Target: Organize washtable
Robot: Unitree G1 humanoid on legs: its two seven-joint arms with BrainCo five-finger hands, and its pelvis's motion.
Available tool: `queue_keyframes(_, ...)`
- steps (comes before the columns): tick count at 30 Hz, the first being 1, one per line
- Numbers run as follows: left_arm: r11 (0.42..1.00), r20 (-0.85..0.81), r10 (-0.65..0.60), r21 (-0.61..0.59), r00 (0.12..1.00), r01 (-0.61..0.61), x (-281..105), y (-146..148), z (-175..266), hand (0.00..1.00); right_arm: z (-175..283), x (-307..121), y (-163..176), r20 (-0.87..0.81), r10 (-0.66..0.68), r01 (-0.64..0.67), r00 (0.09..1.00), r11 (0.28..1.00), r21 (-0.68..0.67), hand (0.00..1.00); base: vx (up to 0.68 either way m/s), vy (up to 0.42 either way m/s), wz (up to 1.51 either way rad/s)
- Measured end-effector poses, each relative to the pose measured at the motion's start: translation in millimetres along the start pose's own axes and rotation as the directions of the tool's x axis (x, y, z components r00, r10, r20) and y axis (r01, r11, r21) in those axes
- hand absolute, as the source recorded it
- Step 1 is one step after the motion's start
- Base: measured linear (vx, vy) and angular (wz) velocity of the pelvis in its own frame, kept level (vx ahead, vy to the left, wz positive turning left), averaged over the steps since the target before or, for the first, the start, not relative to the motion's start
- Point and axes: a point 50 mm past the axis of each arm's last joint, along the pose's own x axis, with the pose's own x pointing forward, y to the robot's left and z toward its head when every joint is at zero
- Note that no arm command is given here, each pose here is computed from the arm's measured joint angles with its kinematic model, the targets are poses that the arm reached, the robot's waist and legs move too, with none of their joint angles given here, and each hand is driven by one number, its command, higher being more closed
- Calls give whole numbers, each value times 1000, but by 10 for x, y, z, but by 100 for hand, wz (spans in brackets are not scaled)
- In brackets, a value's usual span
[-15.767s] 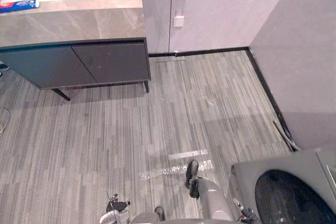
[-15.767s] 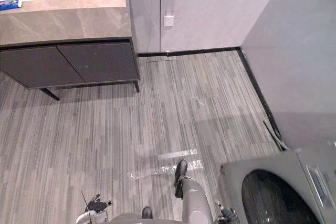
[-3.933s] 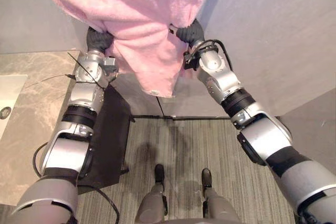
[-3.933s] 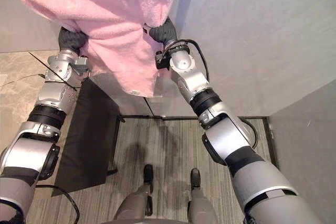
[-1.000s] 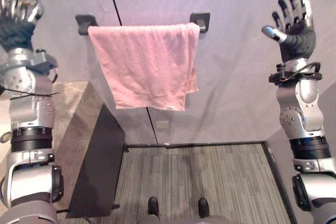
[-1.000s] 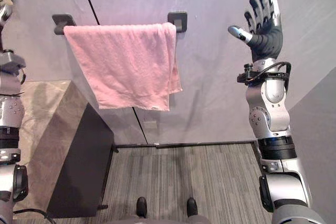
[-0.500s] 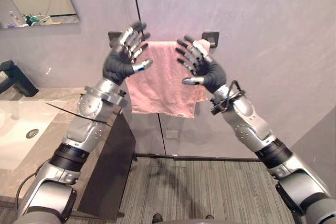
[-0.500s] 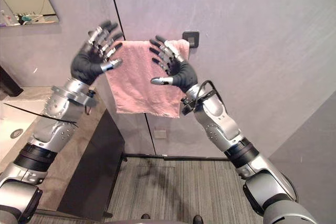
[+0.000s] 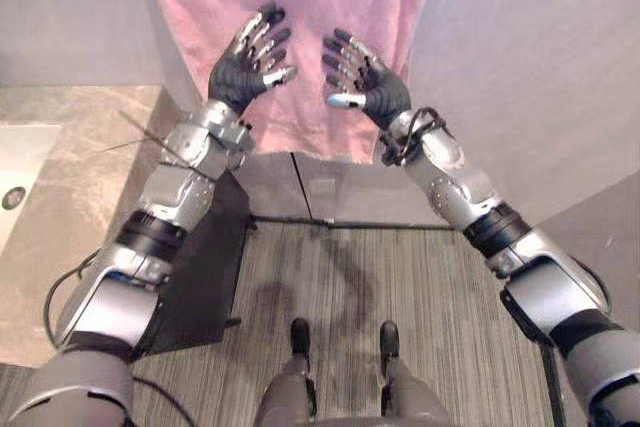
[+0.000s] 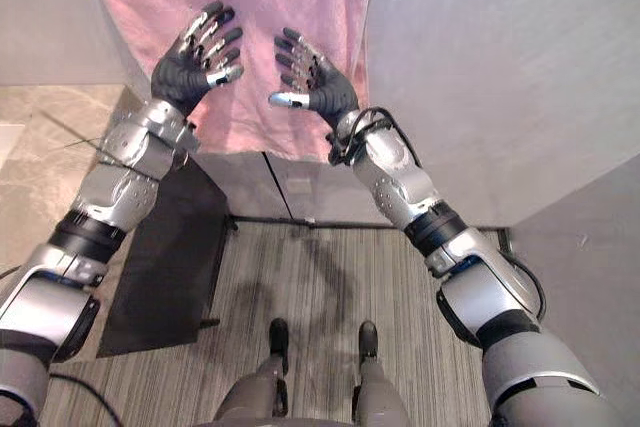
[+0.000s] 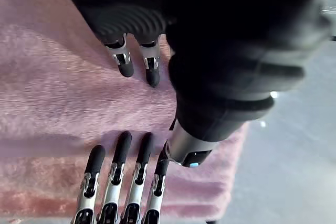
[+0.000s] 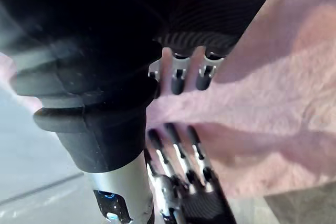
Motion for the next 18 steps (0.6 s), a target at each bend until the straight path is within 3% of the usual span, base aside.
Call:
queue_keyframes(12,977,-74,193,-73,978,-198,45,227,-165,0,346,115,-324,121,-240,225,963,967,122,0,-27,-1,-3)
queue_keyframes(16,921,-106,357,-128,928,-369,-306,550,-334,0,293,-82,-580,138,-354,320,925,922,217,0,-62,-8,-13)
queue_keyframes(18,870,-158,453,-138,877,-474,-617,723,-513,0,89,-411,-768,133,-456,401,880,864,304,0,-43,-10,-11)
